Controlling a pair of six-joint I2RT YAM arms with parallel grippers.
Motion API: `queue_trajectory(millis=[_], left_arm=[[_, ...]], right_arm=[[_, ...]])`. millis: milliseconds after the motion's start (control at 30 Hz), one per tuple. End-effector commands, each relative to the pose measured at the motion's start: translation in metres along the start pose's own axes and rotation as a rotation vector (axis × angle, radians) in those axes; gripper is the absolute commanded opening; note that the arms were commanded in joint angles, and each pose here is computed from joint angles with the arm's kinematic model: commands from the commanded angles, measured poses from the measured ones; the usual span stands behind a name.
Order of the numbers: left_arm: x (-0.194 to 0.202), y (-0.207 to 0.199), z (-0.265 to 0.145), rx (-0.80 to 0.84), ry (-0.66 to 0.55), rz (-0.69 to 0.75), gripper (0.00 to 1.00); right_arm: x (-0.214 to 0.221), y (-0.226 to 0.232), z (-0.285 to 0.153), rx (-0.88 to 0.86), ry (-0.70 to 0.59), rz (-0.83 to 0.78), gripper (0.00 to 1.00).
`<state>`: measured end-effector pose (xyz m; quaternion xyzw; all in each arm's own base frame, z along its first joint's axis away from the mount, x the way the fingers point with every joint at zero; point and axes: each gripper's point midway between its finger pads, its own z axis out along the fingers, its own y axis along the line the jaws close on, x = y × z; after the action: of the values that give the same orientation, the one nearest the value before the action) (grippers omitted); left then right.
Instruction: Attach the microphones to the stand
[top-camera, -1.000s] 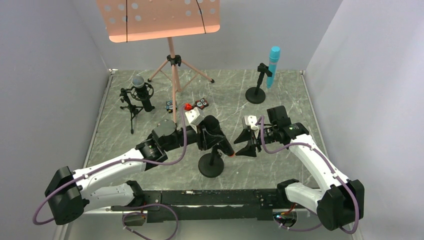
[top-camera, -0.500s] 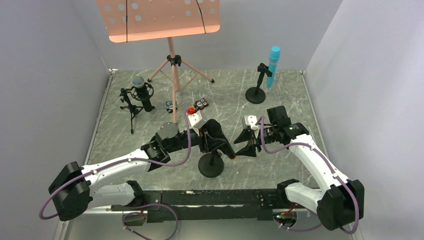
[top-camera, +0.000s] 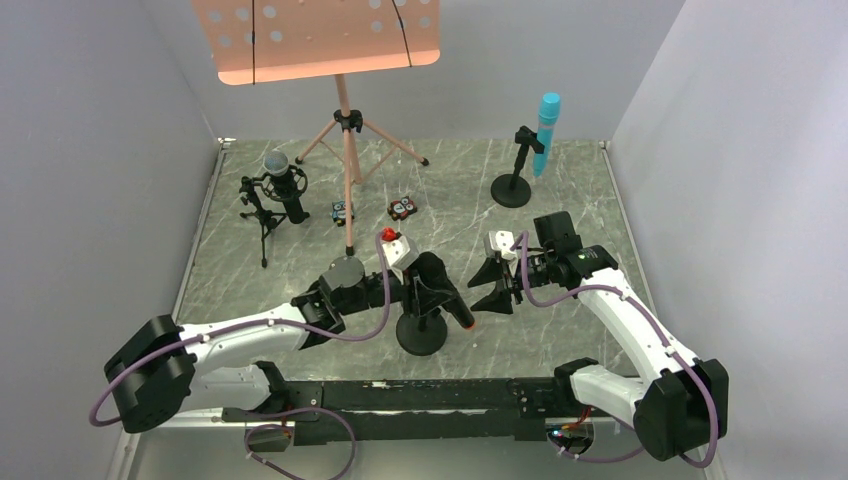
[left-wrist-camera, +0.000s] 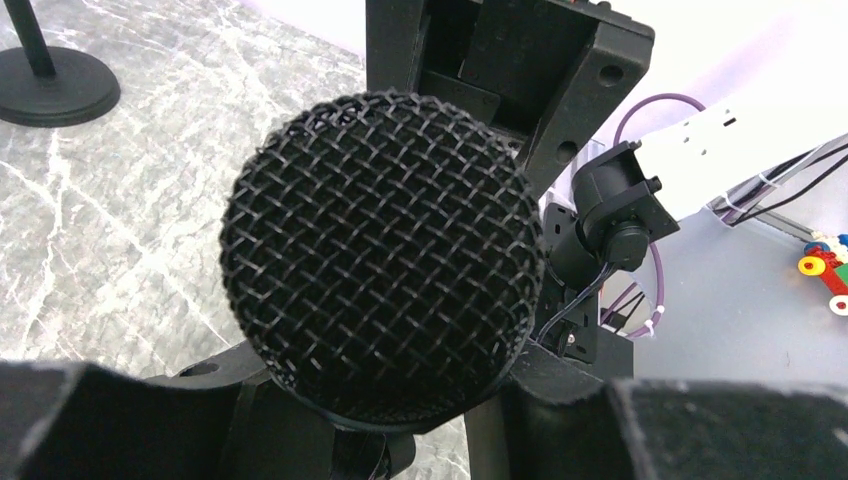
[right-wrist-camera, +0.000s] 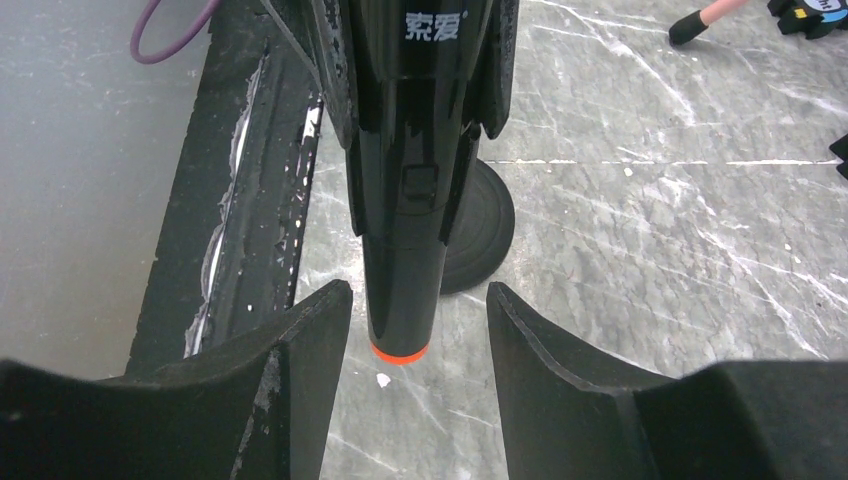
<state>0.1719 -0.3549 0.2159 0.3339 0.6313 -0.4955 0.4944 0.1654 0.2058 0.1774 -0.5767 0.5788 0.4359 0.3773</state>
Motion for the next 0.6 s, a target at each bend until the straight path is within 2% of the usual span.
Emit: queue_trajectory(millis=[0,200,267,433,500,567], left_arm=[[0.151,0.033,-0.054,-0.193,0.497,-0.165,0.0],[0.138,0.035,-0.053,-0.222,0.445,-0.161,0.01],[0.13,0.035,-0.053,-0.233,0.425,-0.163,0.06],[0.109,0.035,-0.055,-0.273,0.373,-0.173,0.48],[0.099,0.035,-0.056,-0.282,0.343,-0.172,0.61],[0.089,0.032,-0.057,-0.277,0.314,-0.164,0.69]], right_arm=[[-0.008,-0.001,0.002,-0.018,-0.043,-0.039,0.57],[-0.007,-0.001,0.002,-0.018,-0.04,-0.036,0.58],[-0.007,-0.002,0.002,-0.019,-0.039,-0.033,0.58],[-0.006,-0.002,0.002,-0.019,-0.037,-0.029,0.58],[-0.006,-0.002,0.002,-0.019,-0.039,-0.028,0.58],[-0.006,-0.002,0.002,-0.017,-0.04,-0.026,0.58]])
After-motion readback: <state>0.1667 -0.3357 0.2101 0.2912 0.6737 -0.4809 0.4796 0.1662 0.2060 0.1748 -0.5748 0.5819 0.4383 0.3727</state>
